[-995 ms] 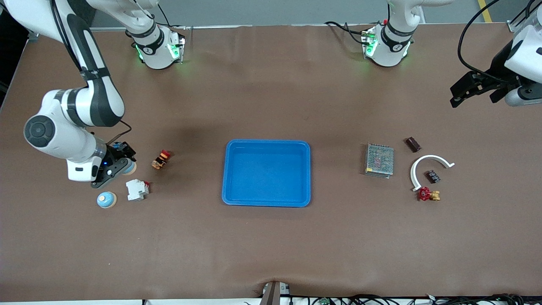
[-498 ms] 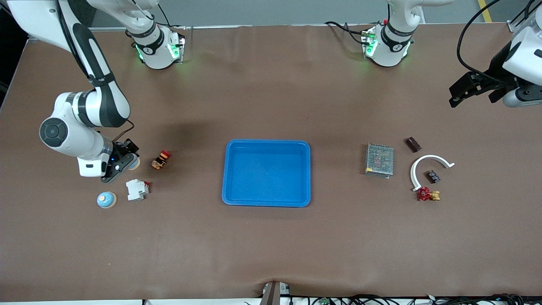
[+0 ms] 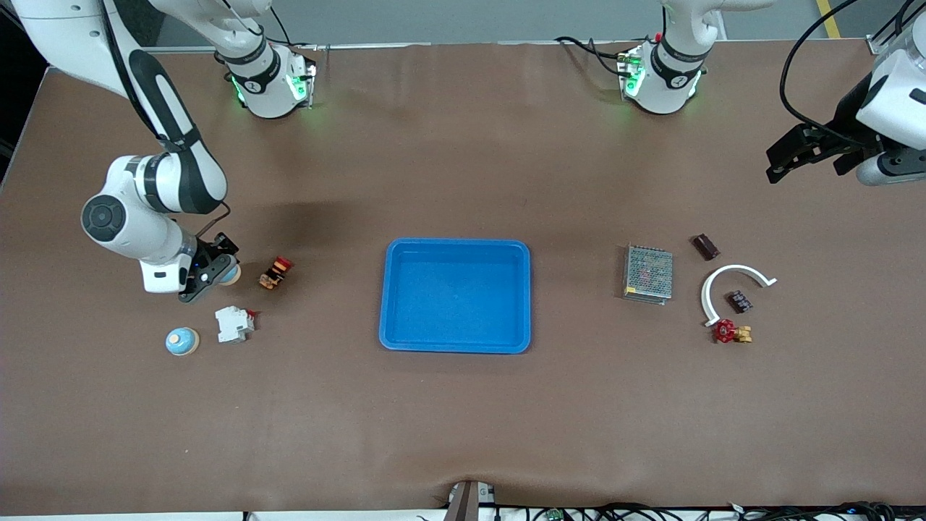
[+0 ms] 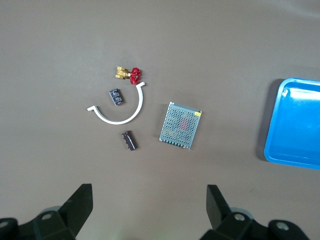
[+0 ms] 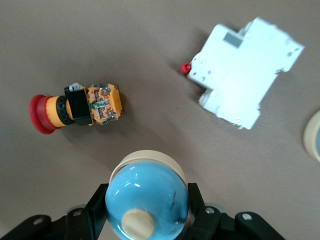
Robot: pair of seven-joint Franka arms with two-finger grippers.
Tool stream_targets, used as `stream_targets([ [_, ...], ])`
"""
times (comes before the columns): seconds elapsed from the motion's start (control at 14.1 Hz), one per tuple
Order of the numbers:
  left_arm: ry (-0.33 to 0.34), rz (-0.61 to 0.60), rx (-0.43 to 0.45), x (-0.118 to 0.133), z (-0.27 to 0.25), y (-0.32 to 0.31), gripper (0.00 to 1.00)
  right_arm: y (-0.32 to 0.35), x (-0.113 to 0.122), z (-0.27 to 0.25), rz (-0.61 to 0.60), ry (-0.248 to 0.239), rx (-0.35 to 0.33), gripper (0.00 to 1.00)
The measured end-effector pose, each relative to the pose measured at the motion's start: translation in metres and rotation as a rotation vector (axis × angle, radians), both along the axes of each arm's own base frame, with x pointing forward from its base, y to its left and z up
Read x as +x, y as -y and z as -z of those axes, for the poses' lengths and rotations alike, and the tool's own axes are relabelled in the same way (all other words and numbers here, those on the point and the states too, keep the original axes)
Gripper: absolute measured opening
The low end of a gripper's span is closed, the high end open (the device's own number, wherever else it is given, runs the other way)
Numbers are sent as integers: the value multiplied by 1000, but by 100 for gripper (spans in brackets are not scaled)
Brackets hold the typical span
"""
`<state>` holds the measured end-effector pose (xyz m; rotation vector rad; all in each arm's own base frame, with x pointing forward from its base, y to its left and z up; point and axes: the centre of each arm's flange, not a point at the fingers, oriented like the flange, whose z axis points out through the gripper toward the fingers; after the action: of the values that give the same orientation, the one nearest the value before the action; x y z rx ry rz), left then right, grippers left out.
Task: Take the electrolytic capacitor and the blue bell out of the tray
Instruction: 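Lower the bell beside the red button and open the right gripper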
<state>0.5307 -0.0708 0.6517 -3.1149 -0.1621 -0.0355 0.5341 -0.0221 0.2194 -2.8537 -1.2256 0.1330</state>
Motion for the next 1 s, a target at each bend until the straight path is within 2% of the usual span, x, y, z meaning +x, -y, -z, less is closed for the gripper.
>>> stream_targets([
  [1.0,0,-5,0,0,0,-3,100,5,-9,40,-7,8,4,67],
])
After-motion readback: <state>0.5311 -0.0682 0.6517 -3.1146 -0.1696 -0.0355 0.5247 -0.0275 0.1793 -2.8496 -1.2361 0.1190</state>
